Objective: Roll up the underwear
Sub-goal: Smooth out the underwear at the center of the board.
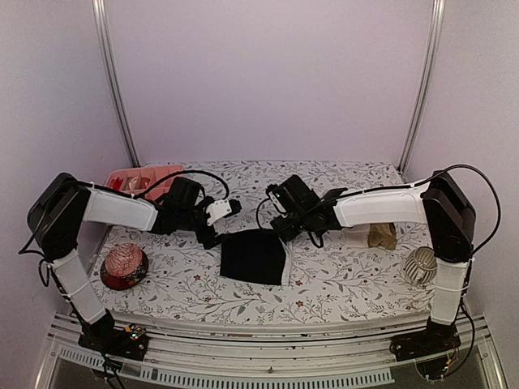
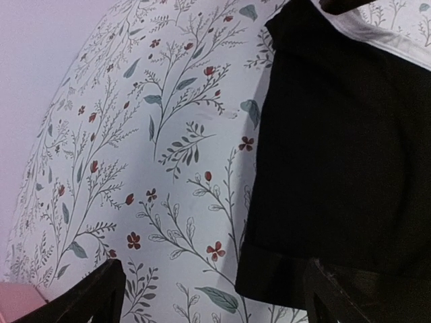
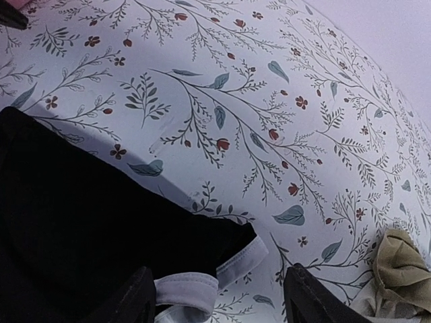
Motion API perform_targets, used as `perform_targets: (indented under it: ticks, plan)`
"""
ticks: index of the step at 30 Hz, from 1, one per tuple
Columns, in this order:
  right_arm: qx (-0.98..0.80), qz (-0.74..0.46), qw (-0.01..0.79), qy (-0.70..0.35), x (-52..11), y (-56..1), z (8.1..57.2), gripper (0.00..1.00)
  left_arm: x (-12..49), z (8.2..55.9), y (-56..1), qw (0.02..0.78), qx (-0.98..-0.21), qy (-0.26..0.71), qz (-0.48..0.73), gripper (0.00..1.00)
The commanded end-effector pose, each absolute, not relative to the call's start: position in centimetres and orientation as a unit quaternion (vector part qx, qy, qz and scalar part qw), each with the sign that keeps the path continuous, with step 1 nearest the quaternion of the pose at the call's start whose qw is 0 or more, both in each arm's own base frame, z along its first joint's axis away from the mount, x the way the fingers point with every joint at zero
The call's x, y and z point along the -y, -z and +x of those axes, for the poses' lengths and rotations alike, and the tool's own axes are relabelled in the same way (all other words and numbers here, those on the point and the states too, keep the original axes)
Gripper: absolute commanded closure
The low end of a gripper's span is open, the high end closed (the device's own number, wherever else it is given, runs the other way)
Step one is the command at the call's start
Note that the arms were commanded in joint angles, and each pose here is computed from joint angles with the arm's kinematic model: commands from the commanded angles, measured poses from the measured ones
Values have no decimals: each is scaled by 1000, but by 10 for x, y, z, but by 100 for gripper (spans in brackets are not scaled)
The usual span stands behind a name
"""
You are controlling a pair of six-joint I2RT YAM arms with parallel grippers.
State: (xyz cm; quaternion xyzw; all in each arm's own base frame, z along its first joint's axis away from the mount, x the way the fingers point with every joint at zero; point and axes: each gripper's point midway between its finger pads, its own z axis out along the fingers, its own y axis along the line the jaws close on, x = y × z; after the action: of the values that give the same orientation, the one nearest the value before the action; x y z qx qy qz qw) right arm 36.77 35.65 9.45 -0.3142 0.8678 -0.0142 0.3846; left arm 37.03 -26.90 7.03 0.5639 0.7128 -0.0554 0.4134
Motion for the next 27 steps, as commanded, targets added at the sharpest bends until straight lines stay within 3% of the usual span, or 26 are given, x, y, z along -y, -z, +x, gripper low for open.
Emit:
perform_targets:
  ticks: [1, 6, 11, 17, 23, 27]
  plan:
    - [-884, -275, 377, 9, -342, -86, 385, 47, 264, 395, -75, 429, -732, 23, 529, 6]
    - [-891, -260, 373, 15, -325, -80, 393, 69, 256, 407, -65, 422, -745, -9, 517, 8]
    - [-893, -266, 363, 21, -321, -70, 398, 74, 251, 412, -53, 410, -751, -28, 516, 9]
    - [-891, -238, 386, -5, -321, -97, 398, 59, 252, 413, -61, 423, -751, -26, 506, 9]
    - [-885, -223, 397, -97, -335, -127, 380, 38, 250, 420, -73, 443, -754, -32, 483, 7]
    - [-888, -217, 385, -126, -338, -123, 372, 33, 247, 423, -80, 452, -759, -32, 467, 6]
